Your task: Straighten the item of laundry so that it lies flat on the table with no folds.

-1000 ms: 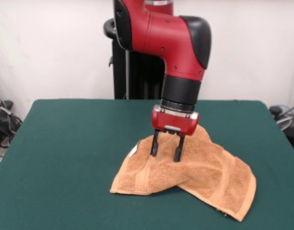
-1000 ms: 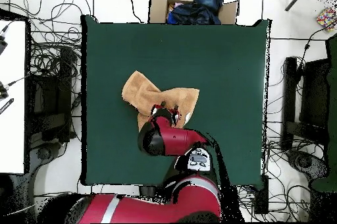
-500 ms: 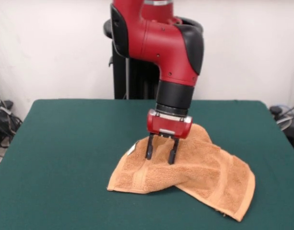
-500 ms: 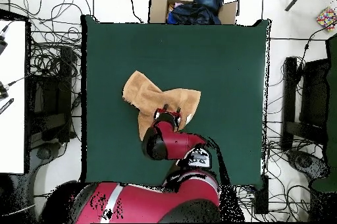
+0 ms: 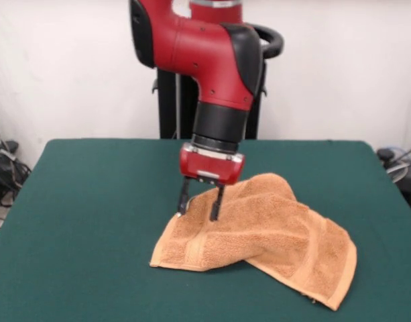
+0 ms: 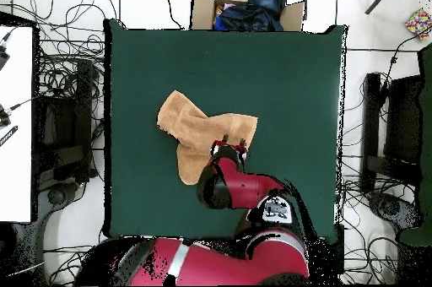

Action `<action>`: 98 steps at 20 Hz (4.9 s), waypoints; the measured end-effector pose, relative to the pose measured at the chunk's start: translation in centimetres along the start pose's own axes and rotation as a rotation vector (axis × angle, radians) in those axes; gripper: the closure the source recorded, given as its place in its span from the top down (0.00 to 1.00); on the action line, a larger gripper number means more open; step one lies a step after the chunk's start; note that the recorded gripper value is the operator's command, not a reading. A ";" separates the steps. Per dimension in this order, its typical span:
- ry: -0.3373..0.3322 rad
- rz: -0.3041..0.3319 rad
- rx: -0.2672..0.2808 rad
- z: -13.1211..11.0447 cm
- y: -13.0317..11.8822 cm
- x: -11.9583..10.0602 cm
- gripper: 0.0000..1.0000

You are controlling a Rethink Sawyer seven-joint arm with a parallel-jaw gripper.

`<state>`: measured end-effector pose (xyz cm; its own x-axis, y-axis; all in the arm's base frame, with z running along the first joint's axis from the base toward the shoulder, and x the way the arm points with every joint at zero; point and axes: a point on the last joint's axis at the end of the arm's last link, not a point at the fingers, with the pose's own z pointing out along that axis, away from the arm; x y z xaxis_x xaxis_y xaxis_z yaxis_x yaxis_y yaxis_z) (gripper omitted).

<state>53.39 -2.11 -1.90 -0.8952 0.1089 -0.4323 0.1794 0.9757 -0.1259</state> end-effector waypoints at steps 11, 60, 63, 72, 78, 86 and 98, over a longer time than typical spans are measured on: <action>-0.018 0.039 0.042 -1.9 -5.3 -3.0 1.00; -0.002 -0.003 -0.053 -0.8 1.9 -0.4 1.00; -0.005 -0.013 -0.060 -0.7 2.5 0.0 1.00; -0.010 -0.002 -0.063 0.3 2.0 1.1 1.00; -0.022 0.029 -0.052 0.3 0.5 0.2 1.00; -0.034 0.022 -0.059 1.5 0.9 0.4 1.00; -0.108 -0.003 -0.092 3.9 3.5 2.9 1.00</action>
<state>53.00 0.90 -7.14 -0.8456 0.0900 -0.5261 0.1347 0.9898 -0.0471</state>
